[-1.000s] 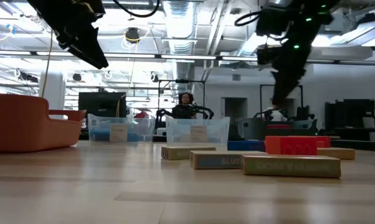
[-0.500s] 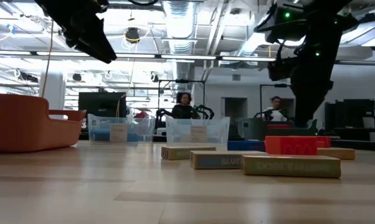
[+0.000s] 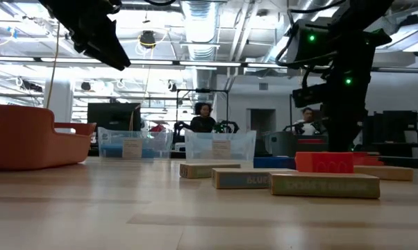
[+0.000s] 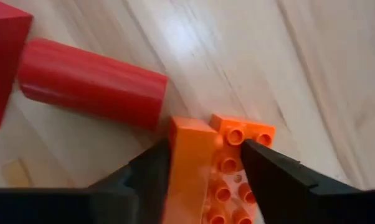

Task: Sort blocks
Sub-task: Put the orange game piece into the orange bin, then put the red block into the blue bin, then put the orange game piece into the orange bin

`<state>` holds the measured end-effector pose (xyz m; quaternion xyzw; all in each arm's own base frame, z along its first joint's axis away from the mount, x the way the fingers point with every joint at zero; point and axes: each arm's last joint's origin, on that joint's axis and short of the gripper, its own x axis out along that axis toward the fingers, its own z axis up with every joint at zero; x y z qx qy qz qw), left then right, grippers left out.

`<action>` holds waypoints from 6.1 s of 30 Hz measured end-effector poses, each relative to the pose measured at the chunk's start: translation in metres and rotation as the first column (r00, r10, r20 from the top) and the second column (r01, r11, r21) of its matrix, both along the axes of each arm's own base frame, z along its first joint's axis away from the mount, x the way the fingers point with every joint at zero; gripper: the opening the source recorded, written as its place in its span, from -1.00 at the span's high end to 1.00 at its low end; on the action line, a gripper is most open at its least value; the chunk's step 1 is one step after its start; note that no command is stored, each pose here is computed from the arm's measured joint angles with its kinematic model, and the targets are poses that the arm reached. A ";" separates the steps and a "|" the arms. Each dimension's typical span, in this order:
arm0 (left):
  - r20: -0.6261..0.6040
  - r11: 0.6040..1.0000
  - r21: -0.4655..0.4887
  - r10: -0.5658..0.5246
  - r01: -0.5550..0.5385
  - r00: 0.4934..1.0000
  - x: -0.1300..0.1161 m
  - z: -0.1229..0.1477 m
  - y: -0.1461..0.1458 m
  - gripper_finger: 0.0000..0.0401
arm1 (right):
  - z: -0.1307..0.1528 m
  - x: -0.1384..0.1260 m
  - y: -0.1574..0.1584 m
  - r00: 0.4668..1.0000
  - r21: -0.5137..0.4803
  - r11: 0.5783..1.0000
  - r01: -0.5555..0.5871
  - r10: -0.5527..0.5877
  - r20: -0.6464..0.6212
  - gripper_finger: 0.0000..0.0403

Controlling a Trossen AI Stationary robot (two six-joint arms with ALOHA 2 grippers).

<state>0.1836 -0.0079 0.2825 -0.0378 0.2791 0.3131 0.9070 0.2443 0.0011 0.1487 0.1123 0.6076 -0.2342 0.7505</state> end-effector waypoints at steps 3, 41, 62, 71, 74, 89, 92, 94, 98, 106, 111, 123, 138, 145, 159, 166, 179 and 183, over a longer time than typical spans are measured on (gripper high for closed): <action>-0.003 1.000 0.000 0.000 0.000 1.000 0.000 0.000 0.000 -0.20 | 0.001 0.000 0.000 1.000 -0.012 1.000 -0.006 0.006 0.004 0.13; 0.259 0.920 0.165 -0.387 0.354 0.885 0.127 -0.039 -0.014 -0.20 | 0.128 0.050 0.010 0.357 -0.515 0.839 -0.177 0.543 0.761 0.50; 0.391 0.874 0.256 -0.484 0.413 0.783 0.134 -0.023 -0.009 -0.09 | 0.119 0.079 0.023 0.150 -0.608 0.788 -0.097 0.616 0.774 0.50; 0.364 0.879 0.289 -0.468 0.380 0.805 0.133 -0.024 -0.008 0.58 | 0.116 0.079 0.025 0.177 -0.595 0.793 -0.134 0.609 0.773 0.26; 0.363 0.880 0.275 -0.468 0.387 0.806 0.130 -0.021 -0.010 0.58 | 0.115 0.074 0.024 0.239 -0.591 0.785 -0.185 0.619 0.748 0.03; -0.191 0.866 -0.498 -0.160 0.044 0.968 -0.019 -0.024 -0.034 0.58 | 0.108 -0.015 0.010 0.682 -0.372 0.904 -0.213 0.410 0.606 -0.36; -0.286 0.877 -0.475 -0.081 -0.068 0.955 -0.036 -0.027 -0.034 0.58 | 0.096 -0.018 0.006 0.715 -0.369 0.908 -0.198 0.391 0.580 -0.36; -0.320 0.893 -0.430 -0.009 -0.136 0.947 -0.041 -0.030 -0.034 0.58 | 0.090 -0.019 0.003 0.739 -0.351 0.917 -0.189 0.368 0.564 -0.36; -0.338 0.909 -0.381 0.032 -0.168 0.941 -0.038 -0.034 -0.035 0.39 | 0.075 -0.020 0.002 0.810 -0.300 0.926 -0.229 0.352 0.469 -0.36; -0.459 0.901 -0.385 0.002 -0.200 0.889 -0.024 -0.050 -0.042 -0.35 | 0.053 -0.031 0.003 0.904 -0.192 0.940 -0.284 0.329 0.272 -0.36; -0.443 0.887 -0.417 -0.006 -0.200 0.897 -0.020 -0.045 -0.044 -0.42 | 0.051 -0.034 0.003 0.906 -0.118 0.928 -0.354 0.371 0.203 -0.36; -0.257 0.946 -0.323 -0.051 -0.036 0.965 -0.002 -0.028 -0.046 -0.38 | 0.030 0.011 0.022 0.744 -0.131 0.746 -0.653 0.664 0.079 -0.36; -0.271 0.953 -0.303 -0.065 -0.021 0.960 -0.001 -0.029 -0.046 -0.38 | -0.009 0.045 0.007 0.717 0.037 0.726 -0.687 0.685 -0.132 -0.01; -0.271 0.961 -0.276 -0.061 -0.017 0.961 -0.001 -0.029 -0.045 -0.38 | 0.001 0.044 0.000 0.740 0.009 0.748 -0.663 0.657 -0.144 0.25; -0.268 0.971 -0.239 -0.047 -0.019 0.962 -0.002 -0.035 -0.044 -0.38 | 0.082 -0.010 -0.122 0.997 -0.391 0.918 0.065 -0.079 -0.018 0.22; -0.274 0.972 -0.236 -0.047 -0.019 0.961 -0.002 -0.044 -0.044 -0.38 | 0.069 -0.016 -0.160 0.984 -0.321 0.931 0.175 -0.173 0.034 0.19; -0.127 0.965 -0.251 -0.109 0.075 0.986 0.013 -0.037 -0.050 -0.38 | 0.061 -0.009 -0.168 0.993 -0.342 0.933 0.114 -0.115 0.019 -0.12; -0.121 0.967 -0.231 -0.138 0.108 0.983 0.018 -0.038 -0.052 -0.38 | 0.079 -0.015 -0.153 0.995 -0.335 0.937 0.101 -0.089 0.051 -0.16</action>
